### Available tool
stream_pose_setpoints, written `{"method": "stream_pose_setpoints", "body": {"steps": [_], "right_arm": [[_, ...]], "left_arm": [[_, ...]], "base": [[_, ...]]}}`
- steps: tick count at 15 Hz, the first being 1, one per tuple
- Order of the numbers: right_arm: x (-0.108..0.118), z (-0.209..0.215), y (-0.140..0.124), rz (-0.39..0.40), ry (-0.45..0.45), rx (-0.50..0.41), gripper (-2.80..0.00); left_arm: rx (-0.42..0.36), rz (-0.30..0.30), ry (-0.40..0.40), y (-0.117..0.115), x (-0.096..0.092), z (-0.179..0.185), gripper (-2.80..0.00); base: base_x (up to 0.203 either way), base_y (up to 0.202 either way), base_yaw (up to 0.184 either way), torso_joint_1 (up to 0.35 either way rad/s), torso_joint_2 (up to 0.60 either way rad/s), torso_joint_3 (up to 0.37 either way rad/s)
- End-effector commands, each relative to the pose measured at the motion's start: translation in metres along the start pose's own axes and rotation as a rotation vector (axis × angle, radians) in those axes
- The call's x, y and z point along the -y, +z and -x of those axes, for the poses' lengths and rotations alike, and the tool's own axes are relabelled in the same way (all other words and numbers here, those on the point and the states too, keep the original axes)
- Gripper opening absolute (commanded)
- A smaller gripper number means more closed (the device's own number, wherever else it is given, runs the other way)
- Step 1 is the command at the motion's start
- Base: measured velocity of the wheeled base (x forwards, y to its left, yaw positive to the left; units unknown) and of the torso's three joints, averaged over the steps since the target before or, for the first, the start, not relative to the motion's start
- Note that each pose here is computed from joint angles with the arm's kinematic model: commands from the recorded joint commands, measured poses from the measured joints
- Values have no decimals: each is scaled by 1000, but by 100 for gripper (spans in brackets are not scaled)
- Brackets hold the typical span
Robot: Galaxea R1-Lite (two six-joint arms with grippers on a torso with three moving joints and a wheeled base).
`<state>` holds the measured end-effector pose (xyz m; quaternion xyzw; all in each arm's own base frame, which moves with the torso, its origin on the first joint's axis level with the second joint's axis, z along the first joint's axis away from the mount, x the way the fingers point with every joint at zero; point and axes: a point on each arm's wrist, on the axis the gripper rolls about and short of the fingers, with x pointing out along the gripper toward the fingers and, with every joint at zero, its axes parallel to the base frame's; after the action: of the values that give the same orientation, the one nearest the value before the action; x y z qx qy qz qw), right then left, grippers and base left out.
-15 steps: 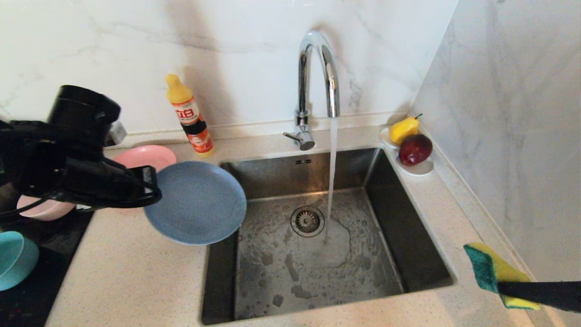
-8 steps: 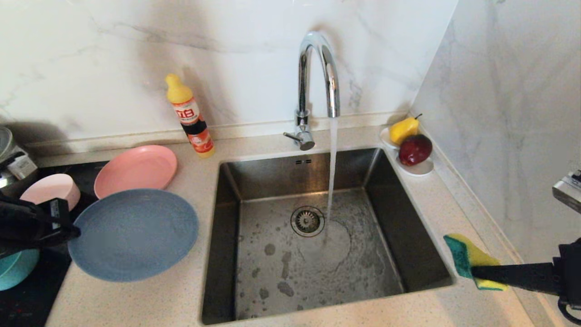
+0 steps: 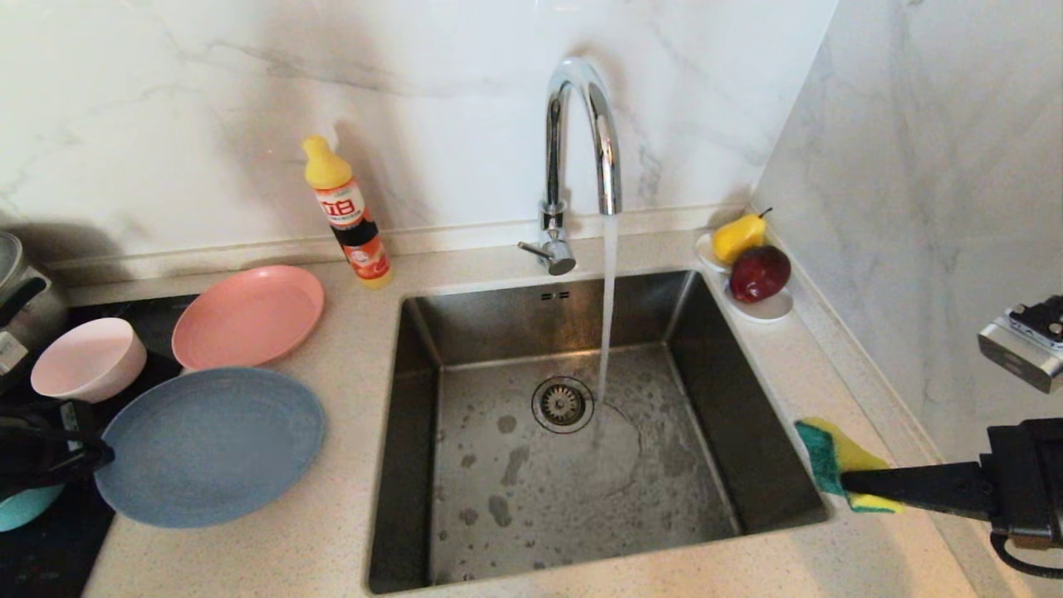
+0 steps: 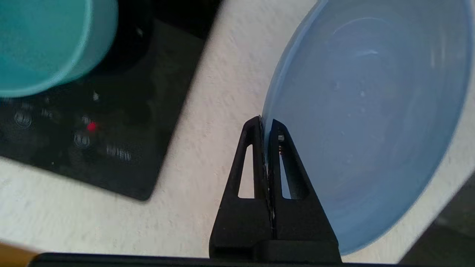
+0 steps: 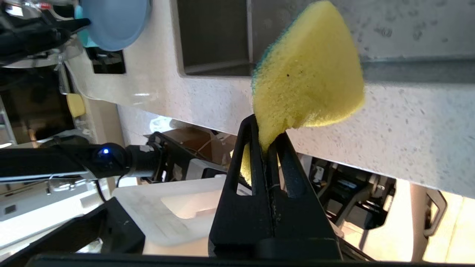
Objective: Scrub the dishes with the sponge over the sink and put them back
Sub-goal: Place the plate on the table
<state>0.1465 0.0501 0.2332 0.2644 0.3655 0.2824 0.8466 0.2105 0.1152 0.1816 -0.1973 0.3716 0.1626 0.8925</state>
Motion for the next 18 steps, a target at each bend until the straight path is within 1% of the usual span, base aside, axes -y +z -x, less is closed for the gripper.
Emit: {"method": "stream_pose_setpoints", "body": {"steps": [1,4,5,8,12,13,14,16,17,18], "right_arm": [[3,-3,1,-15,-1,-12,-280],[3,-4,1,-16,-3,-15,-280],[3,-4,2,-18,-3,-16,-280],[4,-6,2,-22,-5,-22,-280],[6,-8,3,-27,-9,-29,-280],[6,-9,3,-28,-10,-31,-280],[6,-9,3,-29,-11,-33,-280],[7,-11,3,-32,-13,-37,-280],[7,-11,4,-33,-14,-38,-280],[7,-11,4,-32,-13,-37,-280]], "left_arm": [[-46,39,-7,-1,-12,-17,-280],[-66,75,0,-2,-25,-26,-280],[-73,83,-9,-3,-28,-27,-280],[-78,102,-5,-6,-34,-26,-280],[-83,113,13,-9,-41,-26,-280],[-93,105,14,-11,-42,-27,-280],[-96,102,11,-11,-42,-28,0],[-87,100,-6,-10,-41,-26,0],[-81,99,-44,-8,-40,-25,0],[-60,93,-65,-4,-38,-22,0]], "base": [[0,0,0,0,0,0],[0,0,0,0,0,0],[0,0,0,0,0,0],[0,0,0,0,0,0],[0,0,0,0,0,0],[0,0,0,0,0,0],[0,0,0,0,0,0],[0,0,0,0,0,0],[0,0,0,0,0,0],[0,0,0,0,0,0]]}}
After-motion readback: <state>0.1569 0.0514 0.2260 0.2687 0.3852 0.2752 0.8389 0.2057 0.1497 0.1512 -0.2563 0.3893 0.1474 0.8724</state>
